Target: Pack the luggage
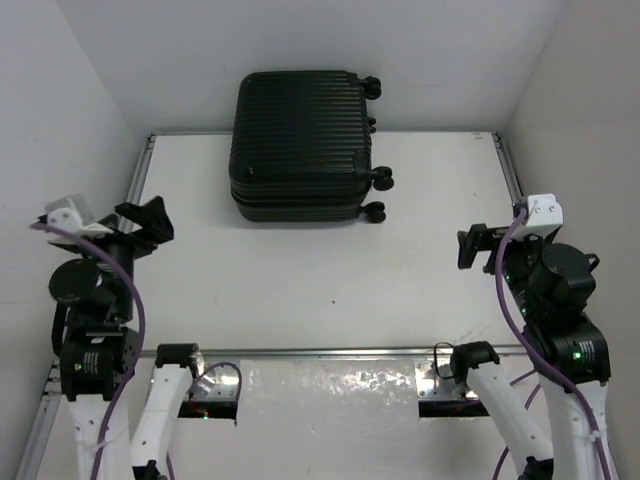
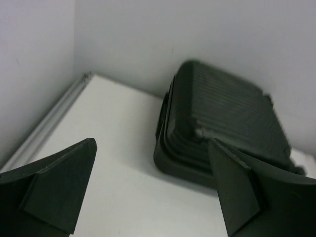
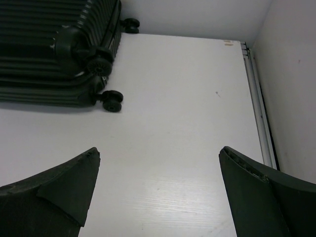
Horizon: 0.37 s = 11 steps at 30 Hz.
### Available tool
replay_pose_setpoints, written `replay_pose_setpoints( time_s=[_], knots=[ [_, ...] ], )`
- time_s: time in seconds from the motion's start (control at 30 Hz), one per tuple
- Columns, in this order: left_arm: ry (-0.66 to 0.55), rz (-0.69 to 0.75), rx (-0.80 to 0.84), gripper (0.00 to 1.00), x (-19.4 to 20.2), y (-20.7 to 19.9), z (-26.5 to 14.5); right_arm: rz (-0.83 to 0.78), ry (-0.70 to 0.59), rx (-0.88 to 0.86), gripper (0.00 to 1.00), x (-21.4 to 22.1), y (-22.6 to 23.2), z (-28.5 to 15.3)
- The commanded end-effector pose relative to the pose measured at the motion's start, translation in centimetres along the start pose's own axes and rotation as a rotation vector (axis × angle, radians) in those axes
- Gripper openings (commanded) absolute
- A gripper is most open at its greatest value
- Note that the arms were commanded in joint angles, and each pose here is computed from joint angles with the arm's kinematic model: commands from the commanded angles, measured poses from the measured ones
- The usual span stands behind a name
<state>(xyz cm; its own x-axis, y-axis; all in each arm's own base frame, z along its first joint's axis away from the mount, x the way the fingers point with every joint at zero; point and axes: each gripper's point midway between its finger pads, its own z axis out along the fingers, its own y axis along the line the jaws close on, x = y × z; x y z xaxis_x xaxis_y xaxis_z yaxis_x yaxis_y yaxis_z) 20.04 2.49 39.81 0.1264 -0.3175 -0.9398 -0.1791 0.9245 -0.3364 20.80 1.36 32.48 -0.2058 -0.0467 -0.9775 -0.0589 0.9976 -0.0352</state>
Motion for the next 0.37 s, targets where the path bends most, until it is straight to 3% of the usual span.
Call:
replay_pose_setpoints(
  time_s=[0.0,0.2,0.33],
  knots=[
    [0.114,0.044,-0.024,0.94,4.4,1.1,0.9,-0.039,0.076,0.046,0.99,2.5,-1.0,-0.6],
    [0.184,0.043,-0.003,0.94,6.1,0.4,3.0,-0.025,0.081,0.055,0.99,3.3,-1.0,-0.2],
    [0.165,0.047,-0.05,0.94,6.3,1.4,2.8,-0.014,0.098,0.047,0.99,4.0,-0.7,0.4]
  ],
)
